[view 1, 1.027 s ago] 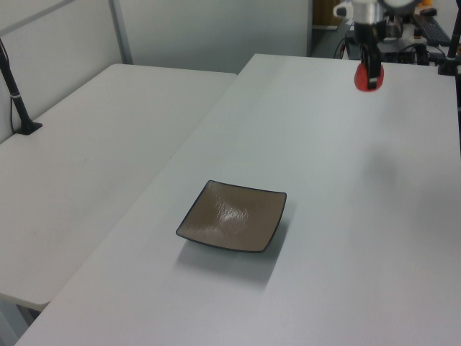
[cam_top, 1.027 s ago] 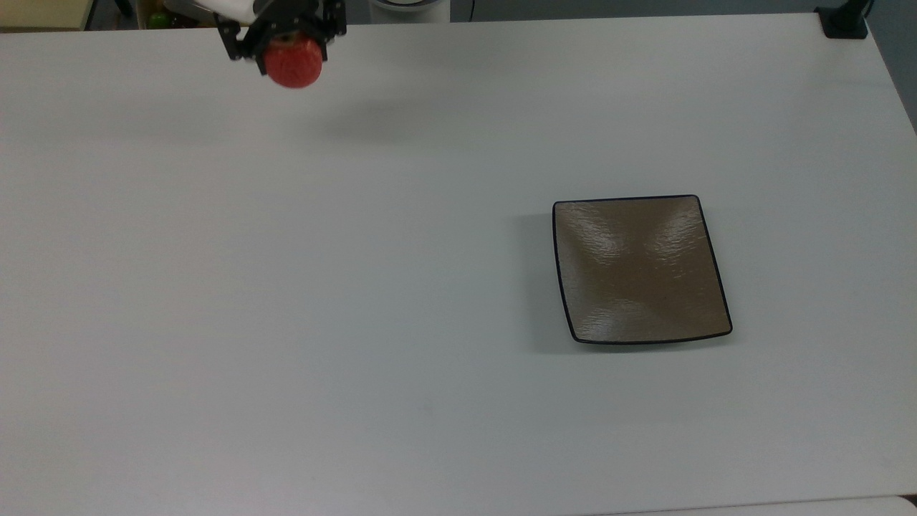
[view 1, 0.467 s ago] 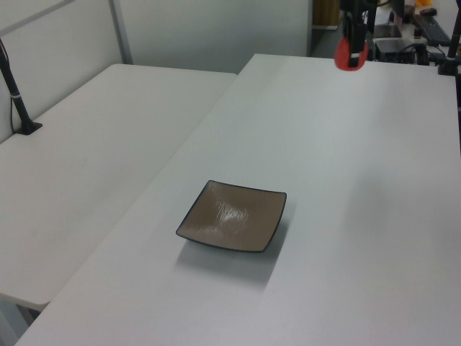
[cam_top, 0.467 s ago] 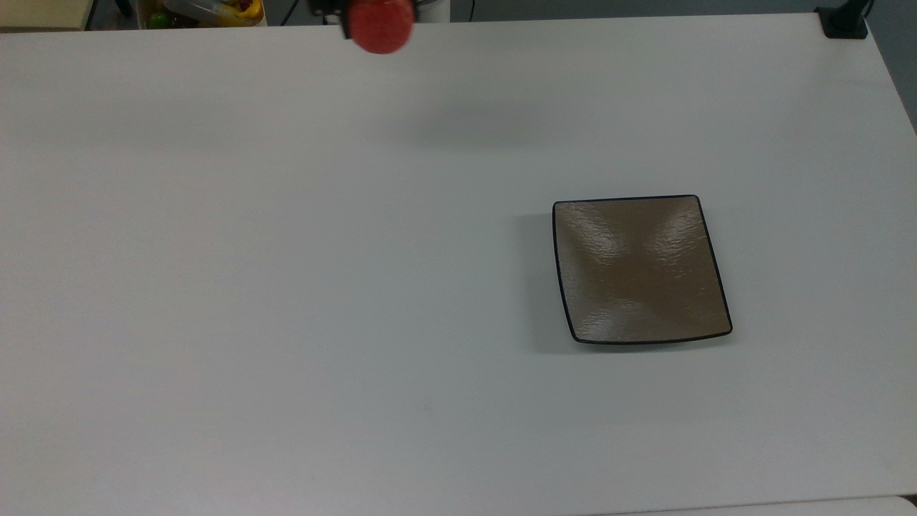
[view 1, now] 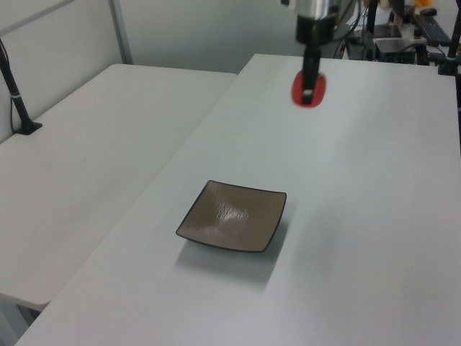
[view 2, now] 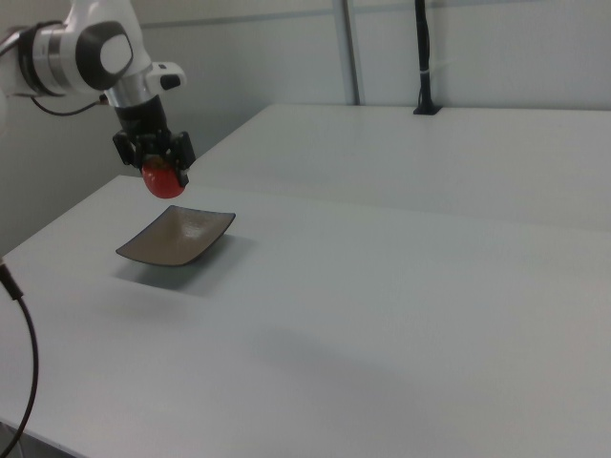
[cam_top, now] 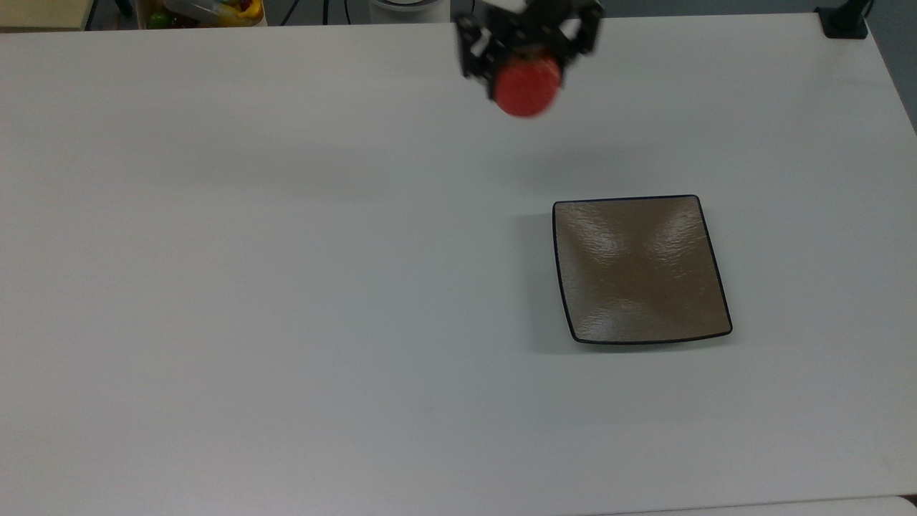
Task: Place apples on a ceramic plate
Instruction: 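Carry the held apple over to the brown square plate, then lower the apple onto the plate and open the gripper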
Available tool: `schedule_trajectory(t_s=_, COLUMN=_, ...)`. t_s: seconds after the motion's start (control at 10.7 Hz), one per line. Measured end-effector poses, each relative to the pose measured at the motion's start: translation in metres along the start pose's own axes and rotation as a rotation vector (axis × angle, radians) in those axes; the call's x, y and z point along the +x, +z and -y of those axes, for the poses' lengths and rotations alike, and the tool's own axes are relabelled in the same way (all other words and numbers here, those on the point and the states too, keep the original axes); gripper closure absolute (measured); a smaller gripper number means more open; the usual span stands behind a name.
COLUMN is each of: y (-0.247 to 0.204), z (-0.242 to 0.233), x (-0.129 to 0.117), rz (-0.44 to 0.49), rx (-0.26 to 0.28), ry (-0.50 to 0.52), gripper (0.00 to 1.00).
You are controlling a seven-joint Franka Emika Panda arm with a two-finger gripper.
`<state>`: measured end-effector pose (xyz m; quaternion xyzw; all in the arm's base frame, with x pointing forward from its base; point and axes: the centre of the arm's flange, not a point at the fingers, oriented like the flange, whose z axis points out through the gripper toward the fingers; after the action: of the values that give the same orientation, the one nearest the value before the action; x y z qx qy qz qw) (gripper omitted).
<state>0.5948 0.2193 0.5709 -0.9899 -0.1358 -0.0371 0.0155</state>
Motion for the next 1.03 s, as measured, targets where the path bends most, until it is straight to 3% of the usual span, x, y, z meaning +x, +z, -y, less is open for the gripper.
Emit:
schedule_trajectory(t_s=0.47, y=0.103, z=0.076, x=0.059, rz=-0.16, rx=0.06, ry=0.034, gripper=0.24)
schedule_trajectory(t_s=0.75, y=0.165, z=0.118, x=0.071, rz=-0.203, rx=0.084, ry=0.003, gripper=0.24)
schedule_trajectory(t_s=1.03, y=0.21, z=0.128, x=0.076, rz=-0.212, rx=0.089, ry=-0.006, gripper=0.24)
